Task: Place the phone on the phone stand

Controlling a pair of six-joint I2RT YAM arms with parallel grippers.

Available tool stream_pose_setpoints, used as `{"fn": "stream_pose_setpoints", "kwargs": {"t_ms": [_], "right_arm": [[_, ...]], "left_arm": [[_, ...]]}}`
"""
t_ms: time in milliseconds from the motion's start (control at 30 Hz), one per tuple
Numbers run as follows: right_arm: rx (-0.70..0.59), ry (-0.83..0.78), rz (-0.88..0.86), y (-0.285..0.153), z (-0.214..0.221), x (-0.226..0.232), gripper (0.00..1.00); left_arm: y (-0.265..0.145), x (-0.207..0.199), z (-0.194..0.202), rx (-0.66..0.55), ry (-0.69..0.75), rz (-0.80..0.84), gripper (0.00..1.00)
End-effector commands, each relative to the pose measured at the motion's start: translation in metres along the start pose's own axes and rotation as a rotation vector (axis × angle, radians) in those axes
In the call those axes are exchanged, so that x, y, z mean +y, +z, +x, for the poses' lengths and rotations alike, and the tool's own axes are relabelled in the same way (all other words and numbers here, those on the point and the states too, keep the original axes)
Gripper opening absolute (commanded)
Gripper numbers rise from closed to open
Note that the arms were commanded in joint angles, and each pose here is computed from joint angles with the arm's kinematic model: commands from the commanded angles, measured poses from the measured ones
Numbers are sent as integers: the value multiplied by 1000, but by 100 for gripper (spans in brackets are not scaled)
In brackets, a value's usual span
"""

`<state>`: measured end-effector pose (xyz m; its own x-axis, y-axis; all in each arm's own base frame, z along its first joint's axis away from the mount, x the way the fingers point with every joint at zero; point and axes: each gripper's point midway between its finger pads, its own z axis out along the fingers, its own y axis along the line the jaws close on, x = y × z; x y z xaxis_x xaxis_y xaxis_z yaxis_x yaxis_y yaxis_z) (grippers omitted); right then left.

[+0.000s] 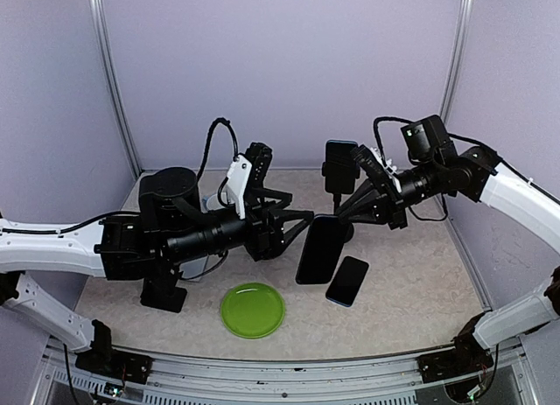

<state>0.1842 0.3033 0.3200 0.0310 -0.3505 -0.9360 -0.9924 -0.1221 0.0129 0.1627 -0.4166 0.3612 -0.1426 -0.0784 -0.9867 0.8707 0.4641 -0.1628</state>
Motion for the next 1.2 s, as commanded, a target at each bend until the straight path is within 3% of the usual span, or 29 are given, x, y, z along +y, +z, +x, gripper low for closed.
{"fn": "stream_pose_setpoints", "kwargs": {"t_ms": [0, 400, 700, 767, 867, 933, 1033, 1167], "right_arm": [[55, -96, -2, 11, -3, 7, 0], [89, -118, -44, 33, -2, 12, 0], [99, -106, -54, 33, 7, 17, 0], [91, -93, -72, 31, 3, 23, 2], [75, -99, -33, 21, -12, 22, 49], [52, -116, 36, 9, -20, 16, 67], [5, -111, 120, -8, -22, 7, 79], [15, -62, 138, -6, 13, 3, 81]], "left_arm": [[1, 13, 64, 302, 48, -18, 62], [24, -3, 101, 283, 25, 148, 53], [33, -12, 102, 258, 10, 224, 6], [31, -11, 96, 246, -7, 224, 1], [26, -10, 86, 242, -28, 208, 0], [20, -7, 84, 261, -39, 173, 0], [8, 5, 84, 285, -64, 85, 0], [-16, 38, 84, 282, -136, -127, 0]]}}
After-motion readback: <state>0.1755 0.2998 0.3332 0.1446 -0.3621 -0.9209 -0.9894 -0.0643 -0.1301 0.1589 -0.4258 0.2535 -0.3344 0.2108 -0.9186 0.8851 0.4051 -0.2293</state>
